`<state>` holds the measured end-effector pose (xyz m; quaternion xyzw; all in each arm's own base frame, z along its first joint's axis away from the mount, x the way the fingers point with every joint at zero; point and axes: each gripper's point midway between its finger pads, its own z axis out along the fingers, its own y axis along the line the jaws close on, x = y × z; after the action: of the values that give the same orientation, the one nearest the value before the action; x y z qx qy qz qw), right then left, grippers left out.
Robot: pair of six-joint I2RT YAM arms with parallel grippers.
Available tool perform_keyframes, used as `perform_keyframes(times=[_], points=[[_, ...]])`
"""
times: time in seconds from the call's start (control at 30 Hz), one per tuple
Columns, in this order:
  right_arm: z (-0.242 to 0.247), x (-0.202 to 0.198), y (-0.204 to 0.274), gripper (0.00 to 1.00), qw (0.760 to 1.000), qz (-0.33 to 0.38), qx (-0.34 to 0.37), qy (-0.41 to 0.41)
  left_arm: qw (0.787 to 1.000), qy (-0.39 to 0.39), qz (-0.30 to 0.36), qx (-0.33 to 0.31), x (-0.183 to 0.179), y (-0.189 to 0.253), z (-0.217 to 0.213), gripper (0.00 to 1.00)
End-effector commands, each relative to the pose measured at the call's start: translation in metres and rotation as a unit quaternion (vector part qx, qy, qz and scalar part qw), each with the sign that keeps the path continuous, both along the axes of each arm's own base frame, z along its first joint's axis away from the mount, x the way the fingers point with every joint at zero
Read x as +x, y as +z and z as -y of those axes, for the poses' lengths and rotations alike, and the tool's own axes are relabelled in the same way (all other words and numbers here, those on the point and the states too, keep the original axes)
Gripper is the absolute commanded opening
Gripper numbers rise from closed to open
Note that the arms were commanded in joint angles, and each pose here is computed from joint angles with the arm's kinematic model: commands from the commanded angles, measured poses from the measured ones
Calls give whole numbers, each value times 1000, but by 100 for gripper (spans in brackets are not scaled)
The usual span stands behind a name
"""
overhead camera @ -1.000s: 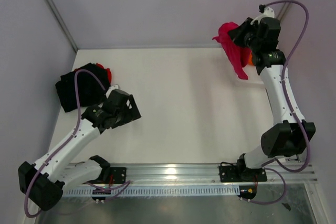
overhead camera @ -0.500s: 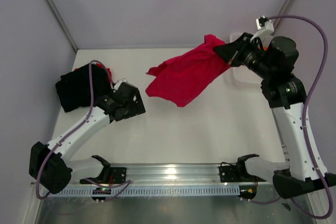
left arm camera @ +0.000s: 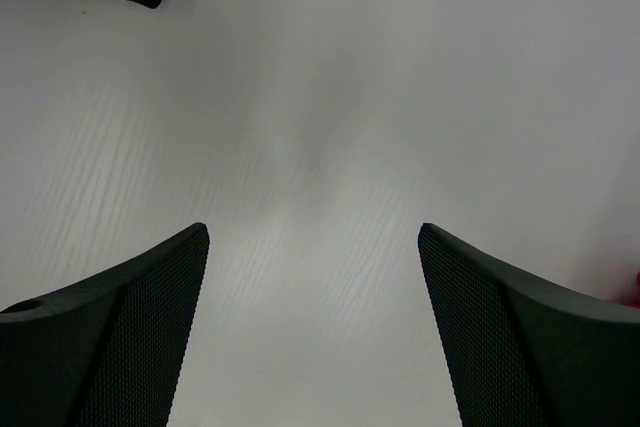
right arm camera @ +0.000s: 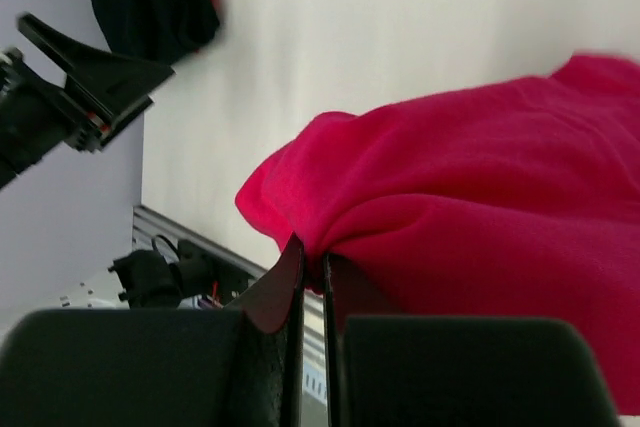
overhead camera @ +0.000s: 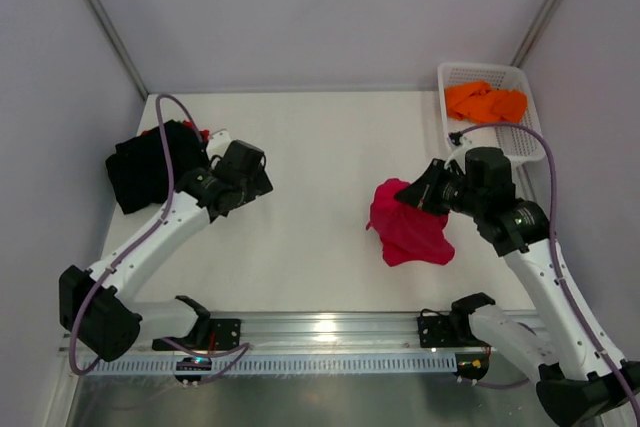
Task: Fold and stack the t-shirts
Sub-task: Move the tshirt to the center of the board
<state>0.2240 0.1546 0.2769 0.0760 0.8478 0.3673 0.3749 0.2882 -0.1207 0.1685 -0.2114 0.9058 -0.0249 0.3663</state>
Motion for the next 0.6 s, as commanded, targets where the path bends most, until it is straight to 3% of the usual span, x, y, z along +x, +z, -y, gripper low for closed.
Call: perform_keyframes(times=[0.0, 0.27, 0.57], points=[[-11, -5, 12, 3, 1000, 18, 1, 21, 999, 38, 28, 25, 5, 18, -18, 88], [-80, -24, 19, 3, 985, 22, -8, 172, 998, 45, 42, 19, 1, 28, -23, 88], [-154, -79, 93, 3, 919, 123, 99, 361, 998, 54, 29, 12, -3, 20, -22, 88]])
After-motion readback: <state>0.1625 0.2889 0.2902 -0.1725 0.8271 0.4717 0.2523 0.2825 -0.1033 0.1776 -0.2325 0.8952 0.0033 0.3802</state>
